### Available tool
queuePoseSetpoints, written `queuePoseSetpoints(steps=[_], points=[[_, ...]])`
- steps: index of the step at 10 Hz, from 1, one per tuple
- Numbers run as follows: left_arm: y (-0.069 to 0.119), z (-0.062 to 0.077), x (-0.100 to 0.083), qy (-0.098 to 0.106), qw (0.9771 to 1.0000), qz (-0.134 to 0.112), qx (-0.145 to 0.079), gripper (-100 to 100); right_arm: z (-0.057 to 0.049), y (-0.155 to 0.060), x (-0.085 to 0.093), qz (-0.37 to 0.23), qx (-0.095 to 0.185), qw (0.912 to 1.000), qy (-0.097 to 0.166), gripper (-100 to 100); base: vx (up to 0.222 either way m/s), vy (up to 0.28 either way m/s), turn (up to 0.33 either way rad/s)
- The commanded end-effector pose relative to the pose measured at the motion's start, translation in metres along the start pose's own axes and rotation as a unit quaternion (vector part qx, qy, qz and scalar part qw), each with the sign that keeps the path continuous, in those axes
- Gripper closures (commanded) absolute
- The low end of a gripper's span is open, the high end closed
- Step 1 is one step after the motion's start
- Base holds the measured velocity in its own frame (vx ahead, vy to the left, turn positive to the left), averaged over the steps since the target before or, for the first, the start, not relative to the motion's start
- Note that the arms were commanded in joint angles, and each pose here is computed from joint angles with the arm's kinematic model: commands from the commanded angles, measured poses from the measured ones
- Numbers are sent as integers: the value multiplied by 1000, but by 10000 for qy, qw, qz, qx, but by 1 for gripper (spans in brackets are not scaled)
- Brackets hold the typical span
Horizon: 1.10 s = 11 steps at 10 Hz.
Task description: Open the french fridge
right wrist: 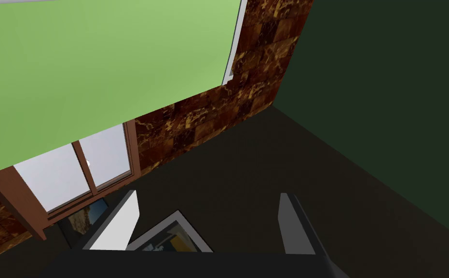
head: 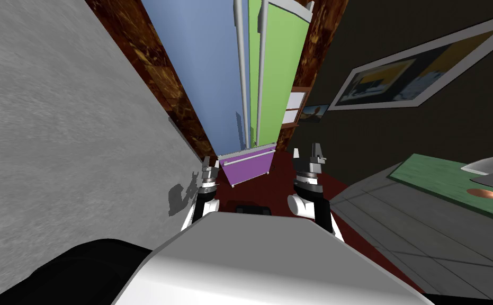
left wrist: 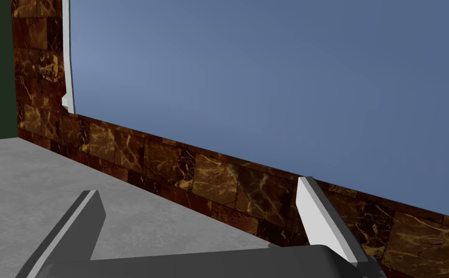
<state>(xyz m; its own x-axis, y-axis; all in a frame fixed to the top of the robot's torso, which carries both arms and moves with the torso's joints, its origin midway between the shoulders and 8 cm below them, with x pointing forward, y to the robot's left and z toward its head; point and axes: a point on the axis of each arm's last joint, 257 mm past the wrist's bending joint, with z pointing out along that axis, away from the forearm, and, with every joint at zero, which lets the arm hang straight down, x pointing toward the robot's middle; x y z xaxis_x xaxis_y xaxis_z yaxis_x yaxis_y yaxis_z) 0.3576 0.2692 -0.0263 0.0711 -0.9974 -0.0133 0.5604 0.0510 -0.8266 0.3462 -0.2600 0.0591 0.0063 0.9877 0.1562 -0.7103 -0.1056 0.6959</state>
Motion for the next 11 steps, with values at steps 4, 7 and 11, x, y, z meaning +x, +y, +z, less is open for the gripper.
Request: queuePoseSetpoints(steps=[4, 7, 11], points=[[0, 0, 0, 0, 10000, 0, 1, 0, 0, 0, 0, 0, -1, 10000, 0, 0, 0, 0, 0], [0, 0, 0, 0, 10000, 0, 2, 0, 0, 0, 0, 0, -2, 10000, 0, 0, 0, 0, 0], [11, -2, 2, 218, 9996, 122, -109, -100, 0, 0, 0, 0, 1, 10000, 0, 0, 20, 6, 8]])
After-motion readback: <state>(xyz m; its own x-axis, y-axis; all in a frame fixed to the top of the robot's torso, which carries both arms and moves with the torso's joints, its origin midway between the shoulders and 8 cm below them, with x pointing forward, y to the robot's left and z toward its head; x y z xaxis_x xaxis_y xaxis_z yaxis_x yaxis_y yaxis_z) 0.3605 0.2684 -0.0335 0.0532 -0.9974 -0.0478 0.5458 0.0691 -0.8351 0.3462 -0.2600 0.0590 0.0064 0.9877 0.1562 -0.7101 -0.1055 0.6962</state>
